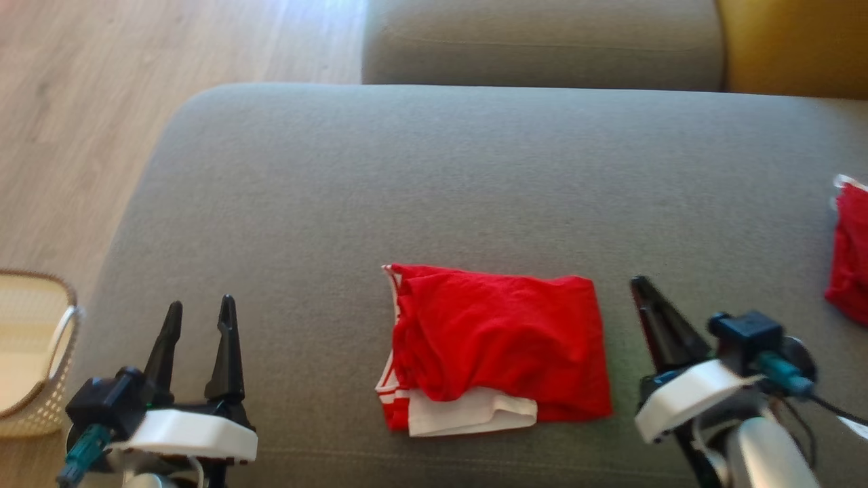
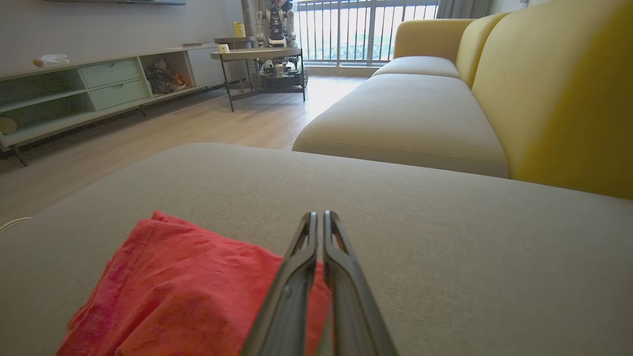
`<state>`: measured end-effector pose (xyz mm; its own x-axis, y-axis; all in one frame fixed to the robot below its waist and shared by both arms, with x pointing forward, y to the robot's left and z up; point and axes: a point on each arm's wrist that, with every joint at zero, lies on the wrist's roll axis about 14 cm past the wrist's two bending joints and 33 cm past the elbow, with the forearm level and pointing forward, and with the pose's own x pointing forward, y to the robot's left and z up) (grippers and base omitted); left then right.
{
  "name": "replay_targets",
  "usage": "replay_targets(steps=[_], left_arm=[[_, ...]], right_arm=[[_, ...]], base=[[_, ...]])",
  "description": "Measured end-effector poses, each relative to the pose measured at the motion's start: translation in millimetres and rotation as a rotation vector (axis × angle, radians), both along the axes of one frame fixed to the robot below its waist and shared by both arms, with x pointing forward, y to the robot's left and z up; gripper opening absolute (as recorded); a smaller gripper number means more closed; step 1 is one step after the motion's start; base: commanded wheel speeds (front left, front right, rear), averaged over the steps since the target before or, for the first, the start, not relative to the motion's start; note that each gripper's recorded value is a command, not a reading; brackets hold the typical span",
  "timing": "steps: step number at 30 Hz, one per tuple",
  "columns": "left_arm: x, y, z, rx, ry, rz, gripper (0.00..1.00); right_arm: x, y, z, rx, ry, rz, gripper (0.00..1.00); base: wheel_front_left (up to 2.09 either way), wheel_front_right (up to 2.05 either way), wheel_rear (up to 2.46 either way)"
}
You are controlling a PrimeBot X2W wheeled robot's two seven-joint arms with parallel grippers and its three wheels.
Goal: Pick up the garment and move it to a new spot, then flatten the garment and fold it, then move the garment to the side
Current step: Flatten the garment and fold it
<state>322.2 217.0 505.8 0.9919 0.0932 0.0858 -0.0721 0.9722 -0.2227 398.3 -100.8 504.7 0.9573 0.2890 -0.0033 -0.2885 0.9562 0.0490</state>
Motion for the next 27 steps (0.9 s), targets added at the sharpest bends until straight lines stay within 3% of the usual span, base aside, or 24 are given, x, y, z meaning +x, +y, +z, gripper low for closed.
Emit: replay_targets(steps=[8,20,27], left_arm=[[-10.8,16.1,-5.9,0.001,0.022,0.058,1.0],[-24.7,36.0,-4.9,0.008,0.026,0.133,1.0],[-28.3,40.0,-3.9,0.009,0.023,0.147,1.0]], right_arm=[[-2.4,62.9,-24.1,-0.016,0.075,0.187,0.0],[-20.1,112.4,-104.3,-0.123,0.355,0.365,0.0],[-29.4,138.7,-98.4,-0.066,0.356,0.441,0.0]], base=[[0.0,0.0,0.0],[0.0,0.0,0.0],[0.0,0.0,0.0]])
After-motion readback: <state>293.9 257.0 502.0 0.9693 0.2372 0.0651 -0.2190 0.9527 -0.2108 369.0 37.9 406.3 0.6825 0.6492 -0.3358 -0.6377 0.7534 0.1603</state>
